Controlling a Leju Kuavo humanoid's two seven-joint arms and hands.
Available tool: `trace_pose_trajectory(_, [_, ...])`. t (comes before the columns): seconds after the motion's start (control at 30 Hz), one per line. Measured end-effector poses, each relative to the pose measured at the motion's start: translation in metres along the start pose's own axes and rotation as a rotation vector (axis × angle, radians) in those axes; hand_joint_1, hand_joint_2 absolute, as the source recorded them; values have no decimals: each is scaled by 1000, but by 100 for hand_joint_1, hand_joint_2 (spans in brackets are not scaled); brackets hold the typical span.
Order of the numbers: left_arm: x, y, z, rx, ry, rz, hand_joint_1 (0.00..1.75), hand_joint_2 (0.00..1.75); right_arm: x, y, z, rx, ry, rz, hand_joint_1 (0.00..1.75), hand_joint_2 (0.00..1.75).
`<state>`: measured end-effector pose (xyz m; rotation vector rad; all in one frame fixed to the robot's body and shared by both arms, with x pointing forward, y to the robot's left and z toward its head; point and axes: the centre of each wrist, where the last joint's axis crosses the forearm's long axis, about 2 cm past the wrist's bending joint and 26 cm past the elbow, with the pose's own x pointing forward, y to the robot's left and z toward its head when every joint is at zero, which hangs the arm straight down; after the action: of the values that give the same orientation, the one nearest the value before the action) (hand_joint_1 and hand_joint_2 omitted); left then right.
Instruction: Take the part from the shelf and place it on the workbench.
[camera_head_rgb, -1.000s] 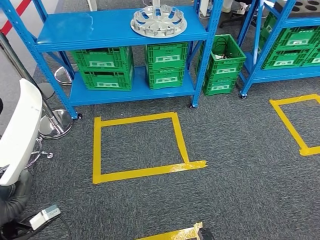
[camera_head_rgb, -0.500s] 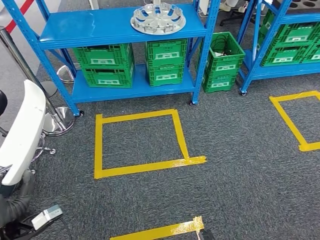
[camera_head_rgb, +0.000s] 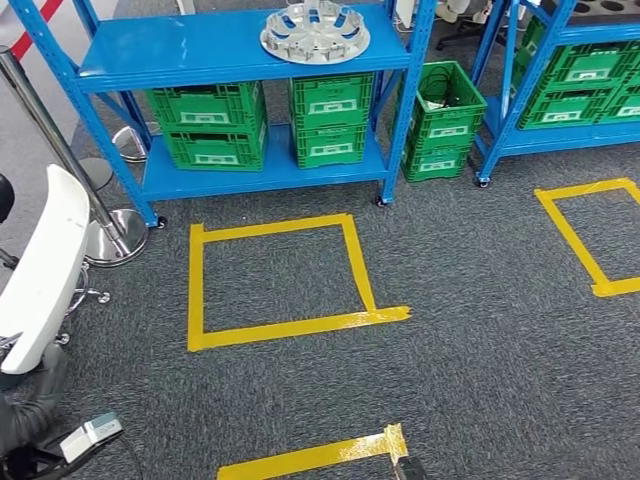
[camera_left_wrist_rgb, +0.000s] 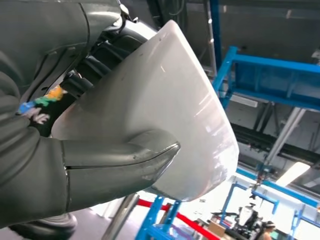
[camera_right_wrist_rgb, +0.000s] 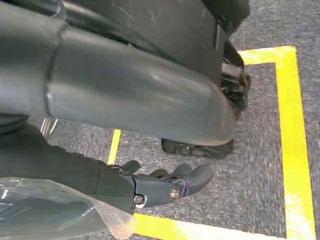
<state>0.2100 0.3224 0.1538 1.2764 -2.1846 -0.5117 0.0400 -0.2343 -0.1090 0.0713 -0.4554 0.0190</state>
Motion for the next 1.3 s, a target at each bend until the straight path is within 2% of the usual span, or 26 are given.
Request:
trace_pose_trajectory(0.5, [0,0,0,-2,11,-4,175,175,-1,-2,0,-66,7,-20,0,0])
trace_pose_trajectory(1.3, [1,0,1,-17,-4,-15,175,175,0,-2,0,-68,26,-9,0,0])
